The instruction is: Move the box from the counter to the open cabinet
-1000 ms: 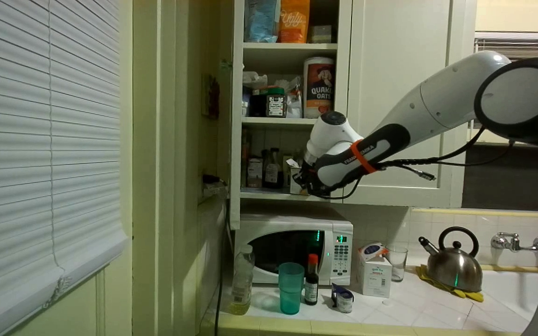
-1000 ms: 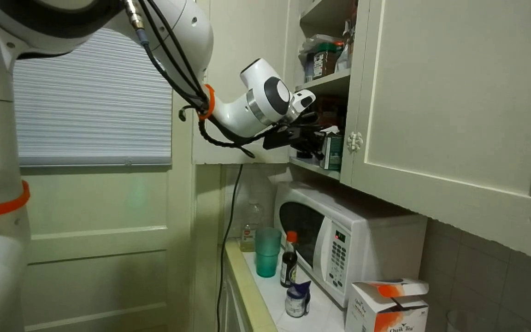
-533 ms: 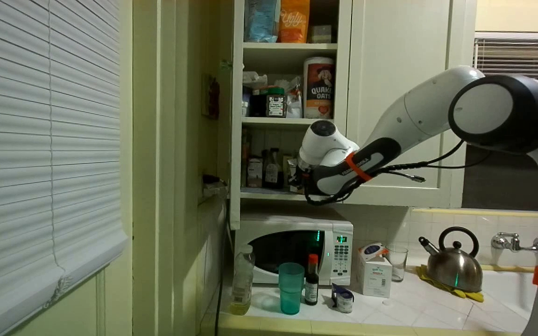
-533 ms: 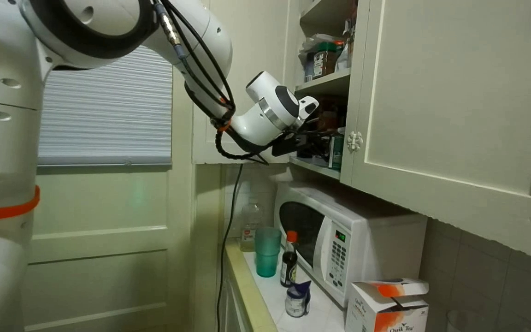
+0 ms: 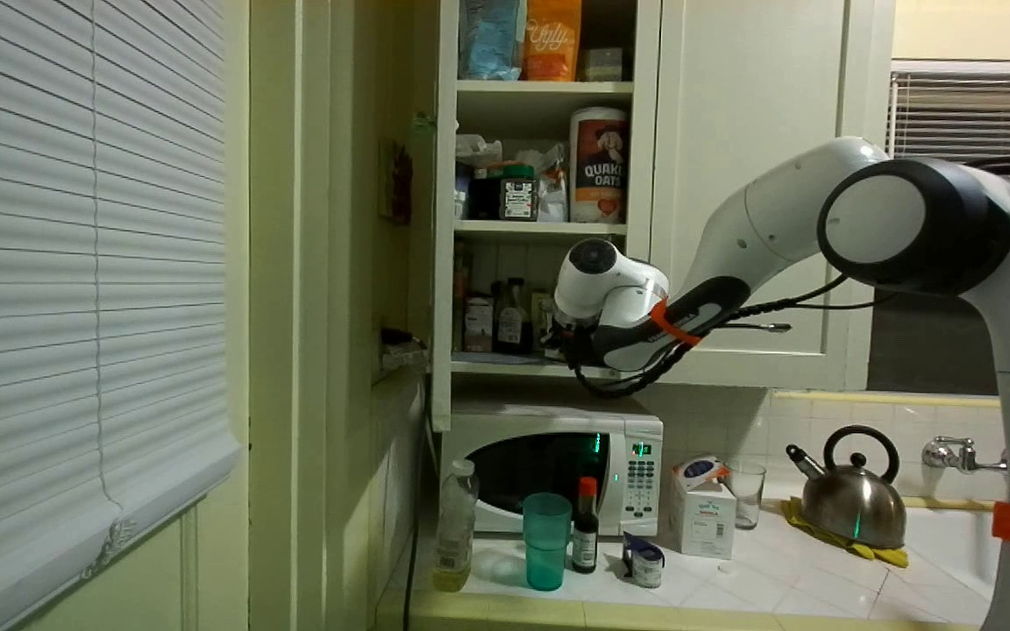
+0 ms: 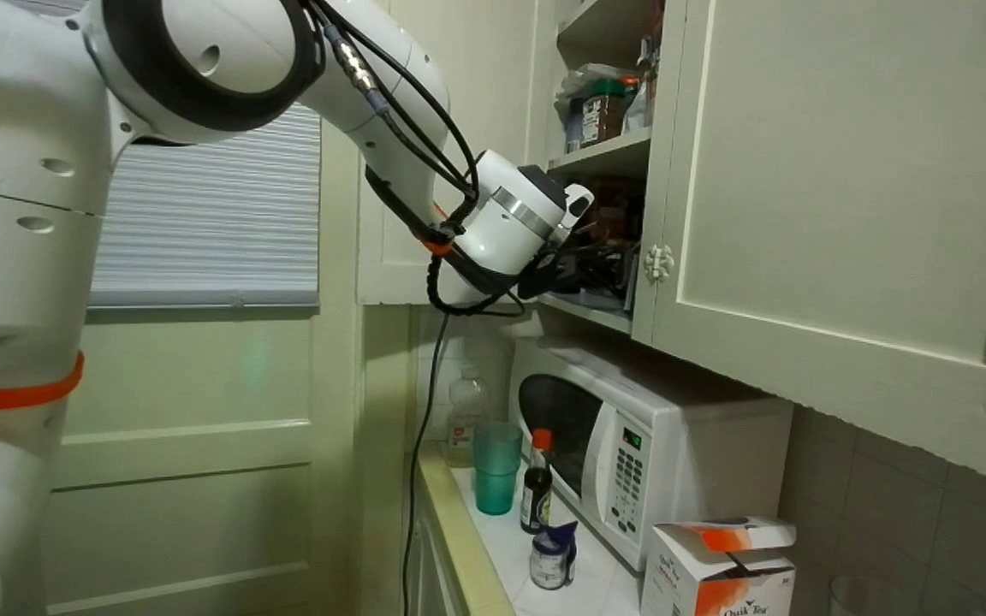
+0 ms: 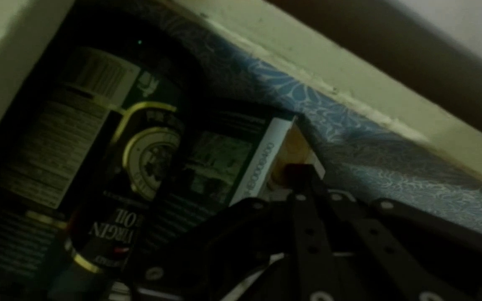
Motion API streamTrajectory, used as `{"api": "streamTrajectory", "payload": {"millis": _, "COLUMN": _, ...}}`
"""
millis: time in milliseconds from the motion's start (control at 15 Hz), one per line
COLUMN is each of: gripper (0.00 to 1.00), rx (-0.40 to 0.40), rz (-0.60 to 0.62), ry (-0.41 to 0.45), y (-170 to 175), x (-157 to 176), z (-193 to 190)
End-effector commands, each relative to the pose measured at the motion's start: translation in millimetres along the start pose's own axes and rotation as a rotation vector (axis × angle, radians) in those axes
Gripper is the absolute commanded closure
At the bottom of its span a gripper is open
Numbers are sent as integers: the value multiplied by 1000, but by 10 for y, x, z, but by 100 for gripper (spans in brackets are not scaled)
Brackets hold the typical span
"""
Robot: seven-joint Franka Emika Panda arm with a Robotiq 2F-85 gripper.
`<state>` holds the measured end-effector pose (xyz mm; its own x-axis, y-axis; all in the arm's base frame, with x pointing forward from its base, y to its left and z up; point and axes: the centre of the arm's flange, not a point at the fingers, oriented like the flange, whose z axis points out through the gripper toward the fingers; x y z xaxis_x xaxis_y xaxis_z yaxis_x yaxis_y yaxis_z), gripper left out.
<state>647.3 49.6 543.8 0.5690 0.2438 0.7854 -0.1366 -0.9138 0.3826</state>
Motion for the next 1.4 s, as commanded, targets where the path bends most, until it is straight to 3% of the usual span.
{"api": "streamTrajectory", "payload": {"millis": 0, "gripper": 100, "rx": -79, "rz": 9, "ry": 10, "y": -83, "x": -21, "z": 54}}
{"api": "streamTrajectory", "payload": {"millis": 133, "gripper": 100, "rx": -111, "rz": 18, "ry": -6, "y": -120, "x": -11, "z": 20}}
{"api": "streamTrajectory", "payload": {"millis": 333, "gripper": 100, "rx": -86, "rz": -27, "ry": 6, "y": -216, "x": 73, "z": -177}}
{"api": "streamTrajectory", "payload": {"millis": 667, "gripper": 100, "rx": 25, "rz": -132, "ry": -9, "y": -224, "x": 127, "z": -732}}
{"api": "streamTrajectory", "payload": {"millis": 867, "gripper": 100, "rx": 99, "rz": -208, "ry": -91, "y": -70, "x": 51, "z": -1127}}
{"api": "streamTrajectory", "payload": {"millis": 933, "gripper": 74, "rx": 138, "rz": -225, "ry": -128, "y": 9, "x": -2, "z": -1270}}
{"api": "streamTrajectory", "payload": {"millis": 1000, "gripper": 74, "rx": 210, "rz": -229, "ry": -129, "y": 75, "x": -79, "z": -1430}}
{"api": "streamTrajectory", "payload": {"millis": 1333, "gripper": 37, "rx": 431, "rz": -274, "ry": -229, "y": 239, "x": -475, "z": -1981}}
